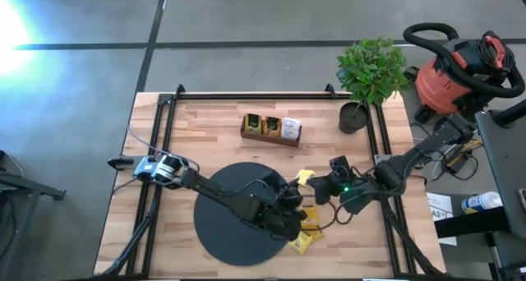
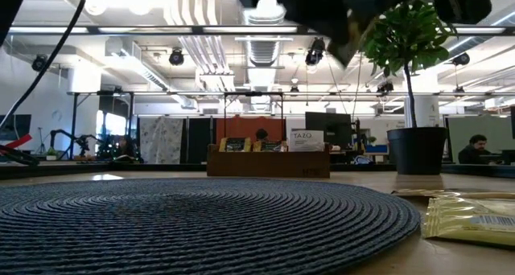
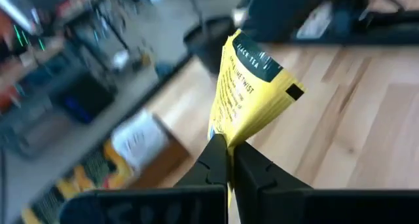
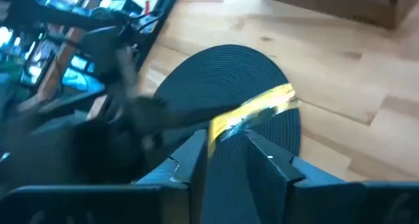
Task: Pick & Place Tea
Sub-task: Put the bottom yellow tea bag into the left section of the wooden organizer
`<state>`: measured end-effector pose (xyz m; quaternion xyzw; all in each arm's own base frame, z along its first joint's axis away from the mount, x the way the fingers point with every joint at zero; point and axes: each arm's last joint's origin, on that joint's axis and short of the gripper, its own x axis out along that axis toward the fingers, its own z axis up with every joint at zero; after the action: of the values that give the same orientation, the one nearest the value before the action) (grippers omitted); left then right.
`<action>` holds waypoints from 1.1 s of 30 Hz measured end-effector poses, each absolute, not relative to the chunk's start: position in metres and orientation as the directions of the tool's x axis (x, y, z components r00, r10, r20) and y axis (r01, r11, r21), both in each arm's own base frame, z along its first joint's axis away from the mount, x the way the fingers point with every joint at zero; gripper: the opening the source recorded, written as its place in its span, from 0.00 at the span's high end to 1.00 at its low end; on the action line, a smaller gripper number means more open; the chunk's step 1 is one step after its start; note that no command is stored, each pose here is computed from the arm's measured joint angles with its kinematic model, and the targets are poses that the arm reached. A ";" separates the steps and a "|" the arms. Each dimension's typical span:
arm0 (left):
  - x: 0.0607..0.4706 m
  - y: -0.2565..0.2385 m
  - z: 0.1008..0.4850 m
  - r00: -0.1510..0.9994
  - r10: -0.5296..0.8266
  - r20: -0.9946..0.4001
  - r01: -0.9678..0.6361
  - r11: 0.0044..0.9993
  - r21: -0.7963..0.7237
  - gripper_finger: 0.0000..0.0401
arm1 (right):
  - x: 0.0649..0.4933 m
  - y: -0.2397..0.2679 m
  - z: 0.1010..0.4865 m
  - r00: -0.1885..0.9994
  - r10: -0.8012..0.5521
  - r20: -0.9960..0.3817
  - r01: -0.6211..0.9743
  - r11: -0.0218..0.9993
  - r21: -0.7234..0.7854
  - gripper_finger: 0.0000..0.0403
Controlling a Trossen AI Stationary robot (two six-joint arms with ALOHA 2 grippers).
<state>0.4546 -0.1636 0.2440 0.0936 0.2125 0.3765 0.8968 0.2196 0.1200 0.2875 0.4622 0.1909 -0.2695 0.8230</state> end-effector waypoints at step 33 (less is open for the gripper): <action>0.308 -0.087 0.321 0.908 0.019 -0.418 -0.173 0.927 -0.334 0.99 | 0.227 0.126 0.319 0.916 -0.008 -0.401 0.096 0.975 0.201 0.73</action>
<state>0.3080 -0.0871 0.3209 -0.1850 0.2082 0.0501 0.9591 0.2271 0.1263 0.3188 0.1087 0.2034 -0.0268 0.9727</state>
